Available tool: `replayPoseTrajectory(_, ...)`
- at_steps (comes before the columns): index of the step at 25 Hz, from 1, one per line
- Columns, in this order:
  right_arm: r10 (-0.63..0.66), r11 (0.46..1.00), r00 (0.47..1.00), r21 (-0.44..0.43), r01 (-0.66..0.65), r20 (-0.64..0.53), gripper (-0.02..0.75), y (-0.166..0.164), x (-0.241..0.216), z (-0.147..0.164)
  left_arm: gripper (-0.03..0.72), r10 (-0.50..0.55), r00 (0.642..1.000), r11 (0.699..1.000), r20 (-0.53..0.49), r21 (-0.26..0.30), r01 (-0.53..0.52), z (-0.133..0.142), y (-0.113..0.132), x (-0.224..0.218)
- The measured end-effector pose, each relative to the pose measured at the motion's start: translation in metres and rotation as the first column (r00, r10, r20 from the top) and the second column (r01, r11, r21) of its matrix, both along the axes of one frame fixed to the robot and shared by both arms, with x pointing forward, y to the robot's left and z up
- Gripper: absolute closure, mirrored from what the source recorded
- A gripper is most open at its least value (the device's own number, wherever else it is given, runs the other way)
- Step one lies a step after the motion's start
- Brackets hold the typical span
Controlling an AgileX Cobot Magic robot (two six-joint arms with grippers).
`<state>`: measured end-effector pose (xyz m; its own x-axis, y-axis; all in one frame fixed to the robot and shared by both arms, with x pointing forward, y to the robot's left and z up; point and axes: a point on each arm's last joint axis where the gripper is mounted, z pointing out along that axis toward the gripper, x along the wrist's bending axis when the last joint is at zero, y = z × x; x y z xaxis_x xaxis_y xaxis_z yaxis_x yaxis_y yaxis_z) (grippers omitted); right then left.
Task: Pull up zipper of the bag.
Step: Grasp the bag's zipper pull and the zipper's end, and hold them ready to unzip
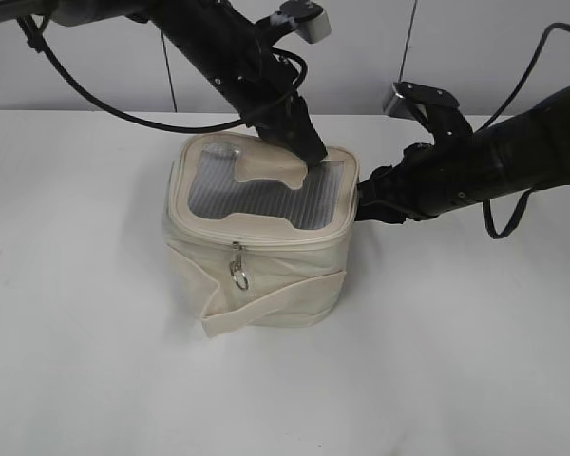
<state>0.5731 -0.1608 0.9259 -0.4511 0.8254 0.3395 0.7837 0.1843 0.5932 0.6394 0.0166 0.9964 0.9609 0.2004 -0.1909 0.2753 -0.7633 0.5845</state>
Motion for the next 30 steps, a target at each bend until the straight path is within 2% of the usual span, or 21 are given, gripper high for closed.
replayPoseTrajectory(3, -0.017, 1.000, 1.000, 0.002, 0.017, -0.004, 0.680, 0.002, 0.004, -0.003, 0.641, 0.001, 1.000, 1.000, 0.000, -0.002, -0.001, 0.000, 0.000, 0.000)
replayPoseTrajectory(5, -0.011, 1.000, 1.000, 0.005, 0.011, -0.013, 0.723, 0.003, 0.003, -0.004, 0.641, 0.002, 1.000, 1.000, -0.001, -0.002, -0.002, 0.000, 0.000, 0.000)
replayPoseTrajectory(11, 0.016, 1.000, 0.998, -0.018, -0.017, -0.062, 0.729, -0.001, -0.013, 0.000, 0.643, 0.026, 1.000, 1.000, -0.016, -0.002, -0.026, 0.000, 0.000, 0.000)
replayPoseTrajectory(20, 0.056, 0.998, 0.998, 0.025, -0.055, -0.041, 0.729, -0.010, -0.056, 0.032, 0.646, 0.091, 0.994, 0.996, -0.059, -0.002, -0.092, 0.000, 0.005, 0.004)
replayPoseTrajectory(23, 0.119, 0.992, 0.991, 0.052, -0.116, -0.060, 0.729, -0.001, -0.066, 0.035, 0.646, 0.103, 0.992, 0.995, -0.068, -0.001, -0.104, 0.000, 0.005, 0.004)
replayPoseTrajectory(30, 0.264, 0.964, 0.962, 0.039, -0.262, -0.064, 0.729, 0.030, -0.087, 0.035, 0.646, 0.160, 0.982, 0.987, -0.097, 0.014, -0.159, -0.001, 0.006, 0.005)
